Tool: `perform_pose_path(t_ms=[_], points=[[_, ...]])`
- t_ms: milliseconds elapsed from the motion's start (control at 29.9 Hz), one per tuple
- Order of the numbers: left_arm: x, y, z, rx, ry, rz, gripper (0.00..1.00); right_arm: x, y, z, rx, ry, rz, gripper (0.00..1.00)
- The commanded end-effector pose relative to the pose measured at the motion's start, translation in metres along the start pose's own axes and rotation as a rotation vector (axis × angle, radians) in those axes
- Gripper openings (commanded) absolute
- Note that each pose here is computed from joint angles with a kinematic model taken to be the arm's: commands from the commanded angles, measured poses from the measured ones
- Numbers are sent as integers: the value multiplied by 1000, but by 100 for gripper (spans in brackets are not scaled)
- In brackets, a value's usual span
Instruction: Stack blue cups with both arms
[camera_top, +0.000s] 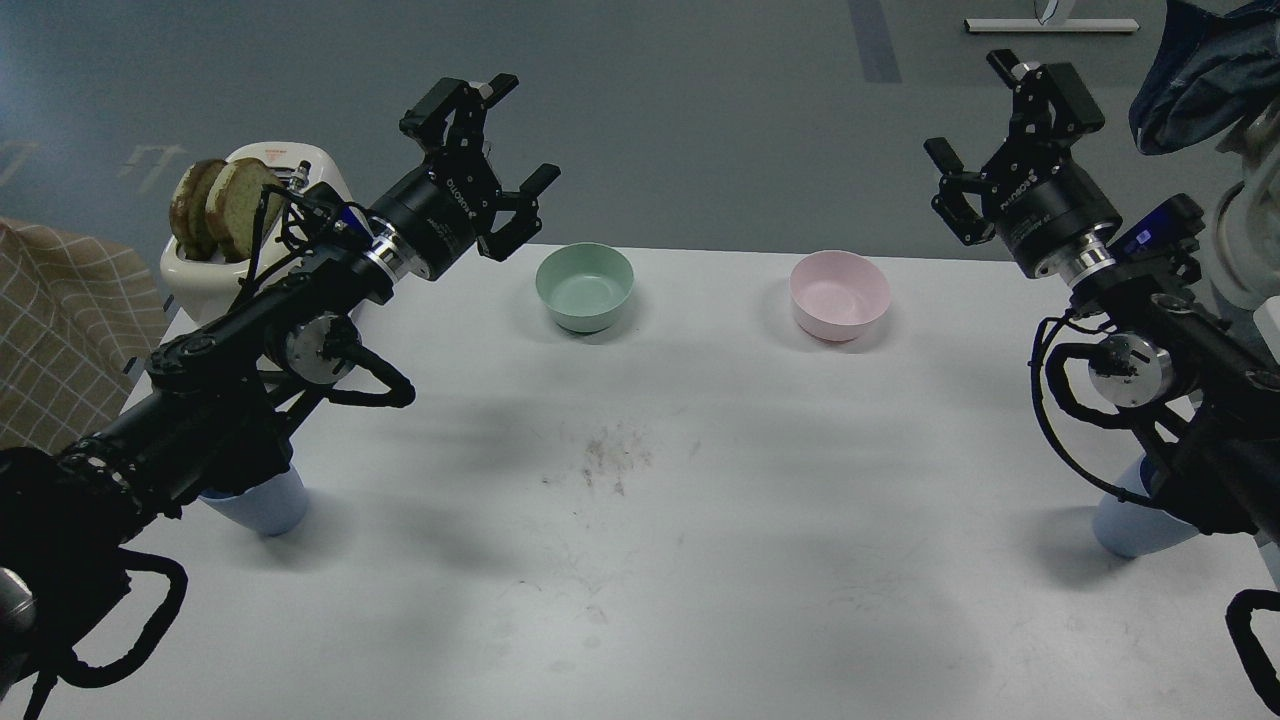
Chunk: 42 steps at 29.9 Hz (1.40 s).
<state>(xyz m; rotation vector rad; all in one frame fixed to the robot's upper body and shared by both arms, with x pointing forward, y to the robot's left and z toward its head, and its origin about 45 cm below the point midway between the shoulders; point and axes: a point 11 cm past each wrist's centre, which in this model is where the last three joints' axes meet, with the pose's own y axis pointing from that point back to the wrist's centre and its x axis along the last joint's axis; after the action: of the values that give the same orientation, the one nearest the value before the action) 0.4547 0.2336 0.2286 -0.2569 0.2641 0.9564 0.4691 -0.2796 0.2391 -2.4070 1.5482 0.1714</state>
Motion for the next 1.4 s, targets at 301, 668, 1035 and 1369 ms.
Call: perform_pose_path(t_ms=[301,668,1035,1369], points=[[-7,0,-15,10,42,-6,98,-15,-2,19,-15,-46,-12,100],[-9,-2,-8,-13,52,-17,98,-16,0,20,-11,-61,-21,100],[-10,-3,-6,-11,43,-22,98,-14,-1,14,-6,-52,-30,100],[-26,-22,-8,-16,58,-49,98,-25,-14,8,-3,-43,-71,100]])
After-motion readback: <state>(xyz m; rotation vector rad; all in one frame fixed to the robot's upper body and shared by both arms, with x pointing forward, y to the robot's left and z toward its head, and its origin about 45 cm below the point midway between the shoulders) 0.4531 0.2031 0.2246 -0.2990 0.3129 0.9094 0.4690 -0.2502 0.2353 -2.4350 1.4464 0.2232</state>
